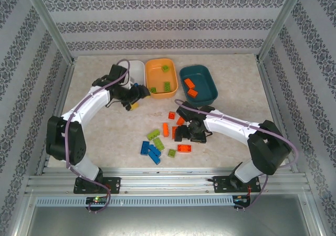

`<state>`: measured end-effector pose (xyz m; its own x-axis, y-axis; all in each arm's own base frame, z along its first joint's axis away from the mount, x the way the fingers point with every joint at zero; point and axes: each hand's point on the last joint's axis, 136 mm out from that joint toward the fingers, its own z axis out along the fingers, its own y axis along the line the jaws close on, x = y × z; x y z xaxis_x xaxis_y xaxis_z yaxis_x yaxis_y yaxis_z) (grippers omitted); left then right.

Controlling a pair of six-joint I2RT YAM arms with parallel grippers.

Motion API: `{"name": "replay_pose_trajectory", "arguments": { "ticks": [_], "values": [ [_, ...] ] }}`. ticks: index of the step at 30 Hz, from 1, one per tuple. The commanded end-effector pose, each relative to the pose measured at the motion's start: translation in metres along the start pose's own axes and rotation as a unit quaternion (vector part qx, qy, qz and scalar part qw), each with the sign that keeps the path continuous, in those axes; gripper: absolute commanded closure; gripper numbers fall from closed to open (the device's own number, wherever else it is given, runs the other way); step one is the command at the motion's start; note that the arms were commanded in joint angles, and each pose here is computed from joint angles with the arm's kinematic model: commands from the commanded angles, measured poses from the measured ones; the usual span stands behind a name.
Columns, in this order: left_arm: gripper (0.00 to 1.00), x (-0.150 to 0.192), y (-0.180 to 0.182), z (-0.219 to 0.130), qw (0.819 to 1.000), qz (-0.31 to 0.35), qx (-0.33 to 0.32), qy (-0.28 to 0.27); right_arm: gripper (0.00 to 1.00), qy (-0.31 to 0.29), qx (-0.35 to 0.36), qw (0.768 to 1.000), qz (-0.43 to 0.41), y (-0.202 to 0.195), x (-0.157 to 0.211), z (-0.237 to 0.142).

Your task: Sort the legos into containers by color

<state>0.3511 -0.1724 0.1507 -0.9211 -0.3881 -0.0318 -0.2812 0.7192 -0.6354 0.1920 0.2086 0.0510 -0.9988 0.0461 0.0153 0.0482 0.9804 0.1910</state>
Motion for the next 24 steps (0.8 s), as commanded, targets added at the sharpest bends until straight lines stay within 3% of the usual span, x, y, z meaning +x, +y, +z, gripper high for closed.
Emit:
{"name": "replay_pose_trajectory", "arguments": {
  "ticks": [1, 14, 24],
  "values": [
    [0.21, 0.018, 0.012, -0.011, 1.000, 0.028, -0.007, 0.009, 0.14, 0.006, 0.009, 1.000, 0.011, 0.007, 0.000, 0.005],
    [0.14, 0.038, 0.018, -0.014, 1.000, 0.021, 0.013, 0.019, 0.15, 0.034, 0.044, 0.998, 0.020, 0.015, 0.010, 0.032],
    [0.12, 0.040, 0.020, -0.008, 0.999, 0.010, 0.019, 0.027, 0.25, 0.054, 0.059, 0.996, 0.039, 0.003, 0.023, 0.045]
  ]
}}
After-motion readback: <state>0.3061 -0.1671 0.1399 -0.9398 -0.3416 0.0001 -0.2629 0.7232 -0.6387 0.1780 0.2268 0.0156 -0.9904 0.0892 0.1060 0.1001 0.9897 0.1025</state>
